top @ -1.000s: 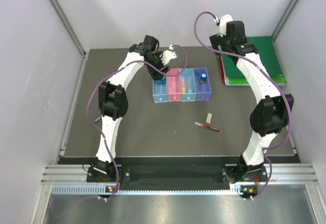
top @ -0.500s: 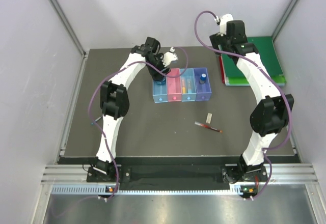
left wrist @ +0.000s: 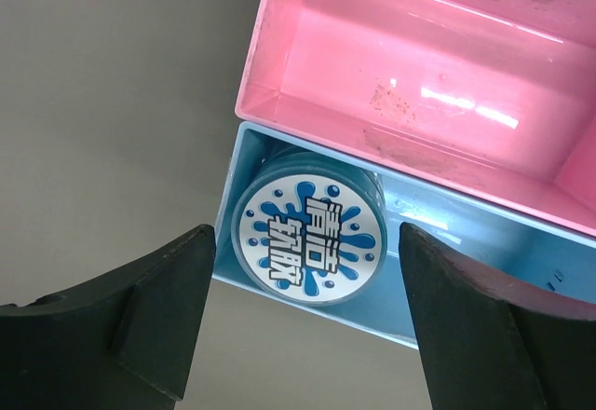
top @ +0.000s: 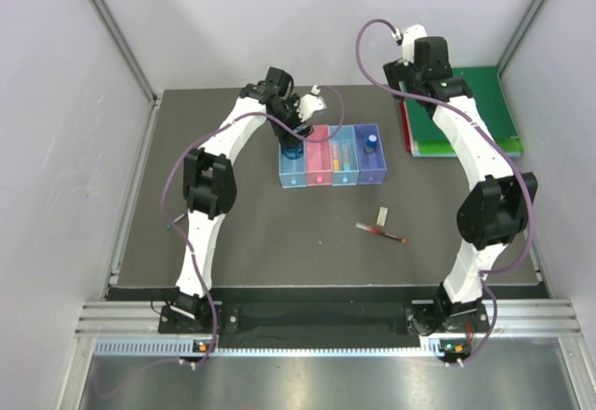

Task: Sort the stationery into containers
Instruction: Place the storage box in the storage box.

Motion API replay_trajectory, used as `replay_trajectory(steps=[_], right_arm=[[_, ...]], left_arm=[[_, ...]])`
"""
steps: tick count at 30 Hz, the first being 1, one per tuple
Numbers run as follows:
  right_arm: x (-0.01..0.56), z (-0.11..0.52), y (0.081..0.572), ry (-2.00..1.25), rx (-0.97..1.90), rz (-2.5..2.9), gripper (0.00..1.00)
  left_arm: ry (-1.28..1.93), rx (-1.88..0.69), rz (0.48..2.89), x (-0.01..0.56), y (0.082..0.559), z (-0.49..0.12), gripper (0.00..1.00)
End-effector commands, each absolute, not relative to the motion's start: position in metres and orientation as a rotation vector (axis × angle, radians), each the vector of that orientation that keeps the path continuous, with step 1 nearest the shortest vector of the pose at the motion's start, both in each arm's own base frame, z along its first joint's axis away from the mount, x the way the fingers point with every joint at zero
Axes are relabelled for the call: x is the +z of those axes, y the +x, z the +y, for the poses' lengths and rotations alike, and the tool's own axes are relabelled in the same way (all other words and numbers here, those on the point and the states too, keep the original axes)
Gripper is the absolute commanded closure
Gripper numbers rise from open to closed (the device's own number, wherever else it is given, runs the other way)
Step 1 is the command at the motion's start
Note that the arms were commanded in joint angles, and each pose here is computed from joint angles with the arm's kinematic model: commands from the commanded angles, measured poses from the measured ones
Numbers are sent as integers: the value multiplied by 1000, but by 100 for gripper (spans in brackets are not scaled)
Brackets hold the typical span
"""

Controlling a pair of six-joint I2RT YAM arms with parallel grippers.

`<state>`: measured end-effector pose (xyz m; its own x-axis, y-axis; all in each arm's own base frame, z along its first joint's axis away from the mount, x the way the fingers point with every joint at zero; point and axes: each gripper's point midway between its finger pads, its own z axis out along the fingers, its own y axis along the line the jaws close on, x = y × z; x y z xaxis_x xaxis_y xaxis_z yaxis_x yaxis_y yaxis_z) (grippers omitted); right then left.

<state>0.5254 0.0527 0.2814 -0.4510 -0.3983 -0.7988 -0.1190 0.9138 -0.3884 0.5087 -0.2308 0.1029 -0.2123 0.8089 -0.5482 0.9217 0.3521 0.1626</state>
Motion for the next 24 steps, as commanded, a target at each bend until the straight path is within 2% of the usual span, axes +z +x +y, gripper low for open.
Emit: replay_trajectory(steps=[1, 5, 11, 15, 16, 18, 19, 24], right_arm=[[316, 51, 529, -323, -315, 1954, 0], [308, 53, 521, -364, -300, 1979, 0], [267, 67, 481, -533, -191, 2082, 3], [245, 72, 453, -754, -163, 2097, 4], [240, 79, 447, -813, -122, 2090, 4], [227, 81, 430, -976, -103, 2094, 3], [221, 86, 423, -1042, -70, 2091, 3], [189, 93, 383, -1379, 32, 2110, 2]], left_arm=[[1500, -270, 1990, 123, 511, -238, 16], [1476, -252, 1972, 135, 514, -239, 15], [1405, -237, 1897, 189, 511, -240, 14], [1342, -210, 1858, 231, 498, -232, 11], [1335, -202, 1865, 227, 496, -230, 10], [1297, -162, 1842, 247, 489, -223, 4], [1296, -155, 1868, 238, 484, -218, 1], [1228, -56, 1871, 257, 475, -198, 1]])
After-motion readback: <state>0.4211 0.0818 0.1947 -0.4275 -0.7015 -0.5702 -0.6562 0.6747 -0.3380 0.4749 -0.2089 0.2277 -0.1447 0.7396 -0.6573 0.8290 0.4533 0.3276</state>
